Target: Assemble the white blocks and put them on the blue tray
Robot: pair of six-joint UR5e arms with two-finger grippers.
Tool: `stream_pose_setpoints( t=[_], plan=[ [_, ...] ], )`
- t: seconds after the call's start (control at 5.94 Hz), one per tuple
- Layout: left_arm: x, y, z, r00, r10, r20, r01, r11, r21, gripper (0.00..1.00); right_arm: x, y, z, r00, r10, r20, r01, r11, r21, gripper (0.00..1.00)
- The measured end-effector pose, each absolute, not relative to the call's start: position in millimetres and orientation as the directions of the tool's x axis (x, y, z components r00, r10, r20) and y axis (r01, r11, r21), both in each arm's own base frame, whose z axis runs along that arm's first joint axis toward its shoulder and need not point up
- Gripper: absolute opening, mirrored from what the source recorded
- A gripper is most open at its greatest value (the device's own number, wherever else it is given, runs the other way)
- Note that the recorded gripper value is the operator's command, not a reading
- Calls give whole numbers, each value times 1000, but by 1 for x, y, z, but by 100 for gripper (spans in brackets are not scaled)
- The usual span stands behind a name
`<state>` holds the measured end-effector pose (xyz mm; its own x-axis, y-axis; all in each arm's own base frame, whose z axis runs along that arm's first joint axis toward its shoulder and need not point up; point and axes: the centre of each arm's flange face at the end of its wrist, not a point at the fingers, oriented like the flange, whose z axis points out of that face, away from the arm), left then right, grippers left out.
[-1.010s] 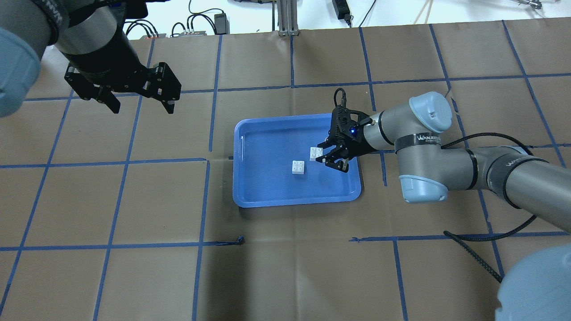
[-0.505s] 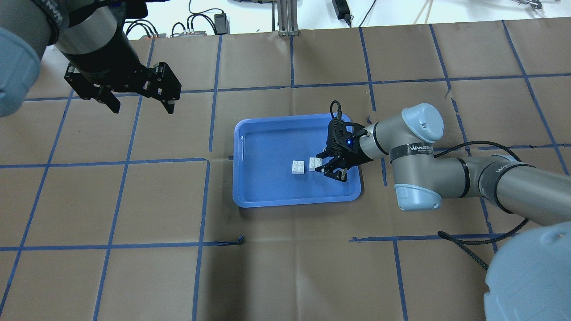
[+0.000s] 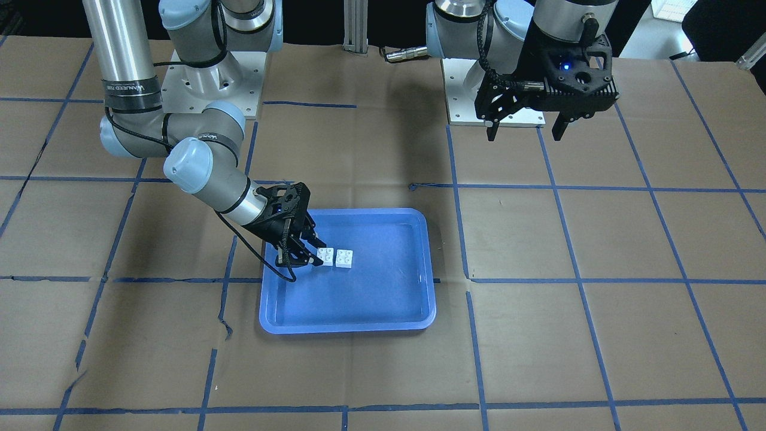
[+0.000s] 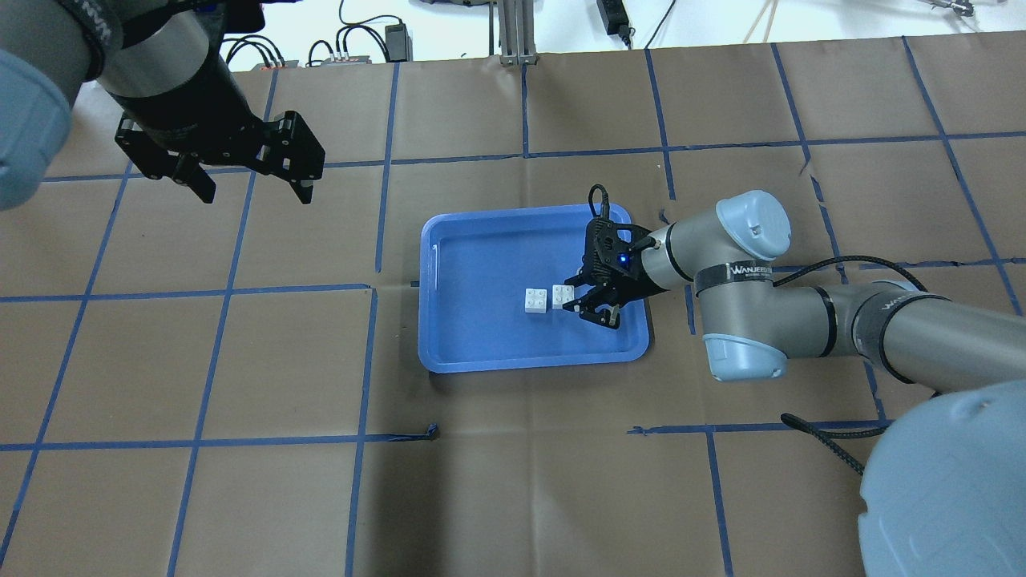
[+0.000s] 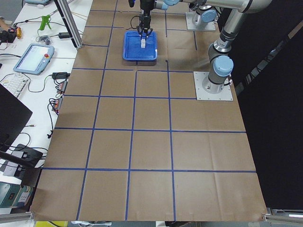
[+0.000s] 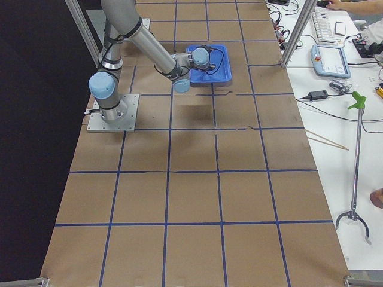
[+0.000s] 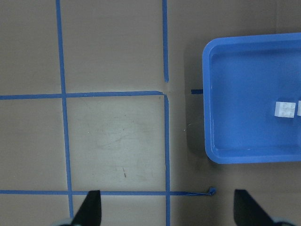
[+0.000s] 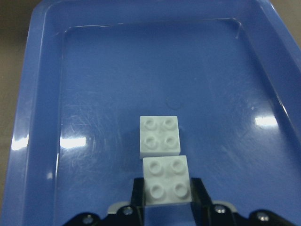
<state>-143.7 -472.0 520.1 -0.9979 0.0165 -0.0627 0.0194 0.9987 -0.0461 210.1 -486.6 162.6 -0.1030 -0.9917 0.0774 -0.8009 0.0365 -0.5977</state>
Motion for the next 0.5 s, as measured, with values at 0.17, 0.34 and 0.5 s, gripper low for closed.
stream_pose_setpoints(
  t=[0.17,0.34,0.5],
  plan=[
    [-142,-472,521,-998,14,-63,17,999,-48,99,213,-485,162,-98,-992,77,-802,33,-597,28],
    [-140,-473,521,-999,7,-52,10,999,-49,99,213,-485,162,-98,-992,75,-803,34,-595,28],
    [-139,-475,520,-999,2,-37,3,999,-48,99,213,-485,161,-98,-992,74,-804,35,-594,28]
  ],
)
